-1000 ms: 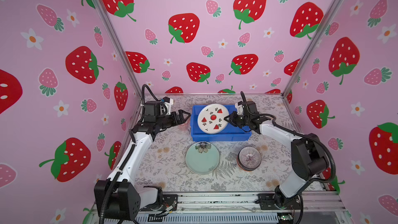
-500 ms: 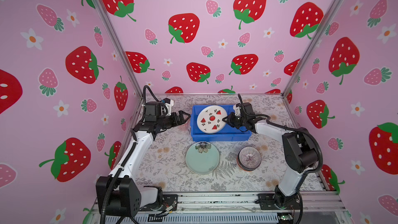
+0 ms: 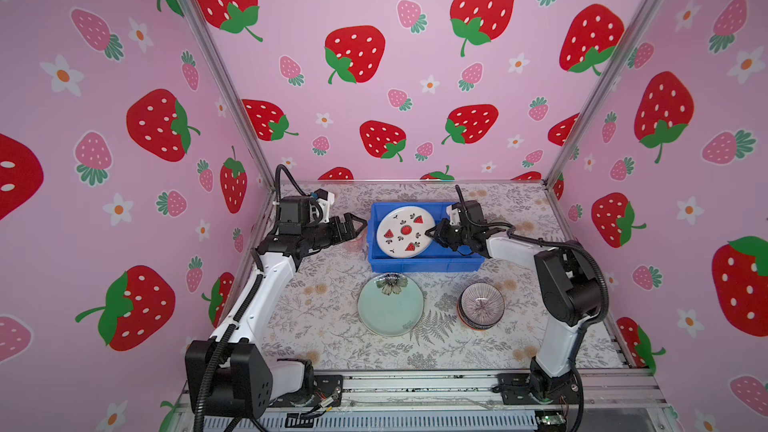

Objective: Place the mixed dishes into the plastic bin
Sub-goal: 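Carry the watermelon plate over the blue bin and lower it in with both grippers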

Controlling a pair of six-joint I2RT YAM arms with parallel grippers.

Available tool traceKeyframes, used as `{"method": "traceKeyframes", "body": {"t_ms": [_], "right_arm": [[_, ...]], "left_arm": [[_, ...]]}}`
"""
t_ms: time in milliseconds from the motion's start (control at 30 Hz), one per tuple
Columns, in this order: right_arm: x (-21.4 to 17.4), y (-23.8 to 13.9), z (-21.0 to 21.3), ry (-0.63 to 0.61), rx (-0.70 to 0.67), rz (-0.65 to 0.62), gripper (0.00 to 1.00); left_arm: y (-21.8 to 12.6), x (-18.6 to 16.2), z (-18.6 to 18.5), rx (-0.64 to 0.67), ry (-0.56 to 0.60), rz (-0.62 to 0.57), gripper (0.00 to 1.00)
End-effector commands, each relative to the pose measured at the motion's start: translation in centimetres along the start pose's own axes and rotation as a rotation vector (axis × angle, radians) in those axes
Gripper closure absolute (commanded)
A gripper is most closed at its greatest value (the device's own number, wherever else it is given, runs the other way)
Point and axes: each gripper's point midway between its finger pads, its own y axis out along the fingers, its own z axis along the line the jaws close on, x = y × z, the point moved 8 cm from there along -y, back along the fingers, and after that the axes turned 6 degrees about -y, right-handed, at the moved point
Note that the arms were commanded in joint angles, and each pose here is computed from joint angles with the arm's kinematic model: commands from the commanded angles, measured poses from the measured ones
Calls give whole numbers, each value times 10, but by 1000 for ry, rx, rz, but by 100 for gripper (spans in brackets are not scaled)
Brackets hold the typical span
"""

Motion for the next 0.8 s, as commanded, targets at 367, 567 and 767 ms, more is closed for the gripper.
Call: {"method": "traceKeyframes", "body": {"t_ms": [367, 567, 767], "right_arm": [[9, 6, 19, -27, 122, -46, 100], [4, 10, 12, -19, 109, -35, 100], [0, 13, 6, -14, 97, -25, 99]], "left_arm": [[0, 1, -1, -28, 14, -4, 1], [0, 1, -1, -31, 11, -2, 1], [1, 1, -1, -34, 9, 0, 1]]}}
